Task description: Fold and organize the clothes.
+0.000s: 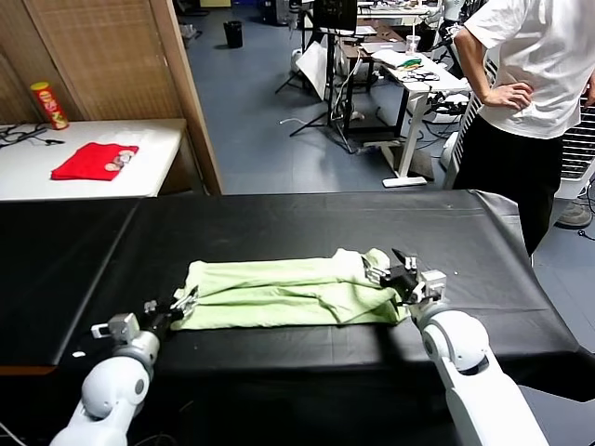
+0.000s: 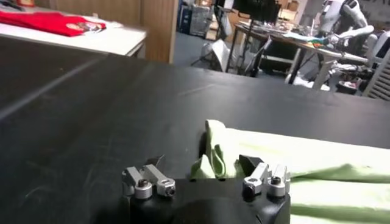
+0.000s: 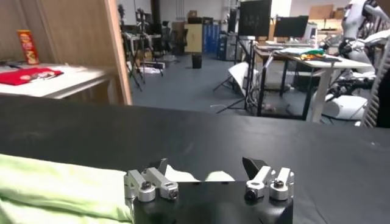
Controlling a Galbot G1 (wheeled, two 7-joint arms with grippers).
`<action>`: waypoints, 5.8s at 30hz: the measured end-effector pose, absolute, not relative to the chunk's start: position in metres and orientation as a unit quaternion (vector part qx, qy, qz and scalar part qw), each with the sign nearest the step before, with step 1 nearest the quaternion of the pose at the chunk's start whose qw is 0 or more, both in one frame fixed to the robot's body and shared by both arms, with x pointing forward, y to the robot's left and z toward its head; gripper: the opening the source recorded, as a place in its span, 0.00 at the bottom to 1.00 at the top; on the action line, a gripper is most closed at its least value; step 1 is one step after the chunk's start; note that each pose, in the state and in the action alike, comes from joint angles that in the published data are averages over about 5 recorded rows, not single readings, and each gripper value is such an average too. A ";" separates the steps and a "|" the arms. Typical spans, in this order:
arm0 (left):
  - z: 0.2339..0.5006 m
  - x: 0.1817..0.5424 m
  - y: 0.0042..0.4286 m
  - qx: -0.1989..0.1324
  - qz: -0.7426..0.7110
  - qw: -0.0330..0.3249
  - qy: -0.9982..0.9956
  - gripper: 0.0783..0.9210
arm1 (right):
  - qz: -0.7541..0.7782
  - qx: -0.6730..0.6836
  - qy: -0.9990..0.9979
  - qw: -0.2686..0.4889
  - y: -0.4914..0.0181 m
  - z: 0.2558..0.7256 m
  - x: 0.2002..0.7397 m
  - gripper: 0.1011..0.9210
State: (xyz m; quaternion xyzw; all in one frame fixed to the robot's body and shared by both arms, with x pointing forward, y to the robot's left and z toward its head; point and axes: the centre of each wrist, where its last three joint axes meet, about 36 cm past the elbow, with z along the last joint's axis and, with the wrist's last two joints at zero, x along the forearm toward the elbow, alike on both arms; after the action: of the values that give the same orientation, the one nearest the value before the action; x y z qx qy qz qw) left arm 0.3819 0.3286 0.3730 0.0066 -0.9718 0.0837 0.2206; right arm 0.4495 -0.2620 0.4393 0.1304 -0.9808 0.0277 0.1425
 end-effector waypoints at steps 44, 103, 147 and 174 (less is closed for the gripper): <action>0.451 0.384 0.283 -0.052 0.020 0.163 -0.985 0.11 | 0.030 0.113 -0.984 0.132 -0.255 0.436 0.431 0.85; 0.406 0.383 0.220 -0.076 0.117 0.157 -0.978 0.85 | 0.171 0.190 -0.962 0.095 -0.174 0.394 0.459 0.85; 0.405 0.396 0.289 0.009 0.173 0.173 -0.970 0.07 | 0.046 0.180 -0.982 0.041 -0.191 0.434 0.418 0.85; 0.502 0.376 0.330 0.021 -0.106 0.081 -0.991 0.07 | 0.052 0.167 -0.983 0.058 -0.194 0.421 0.407 0.85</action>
State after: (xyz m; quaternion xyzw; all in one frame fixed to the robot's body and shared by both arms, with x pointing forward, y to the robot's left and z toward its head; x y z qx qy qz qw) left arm 0.3764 0.3297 0.5023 0.0210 -0.9908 -0.1063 0.0808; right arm 0.4066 -0.1938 0.4205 0.1672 -0.9829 0.0515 0.0579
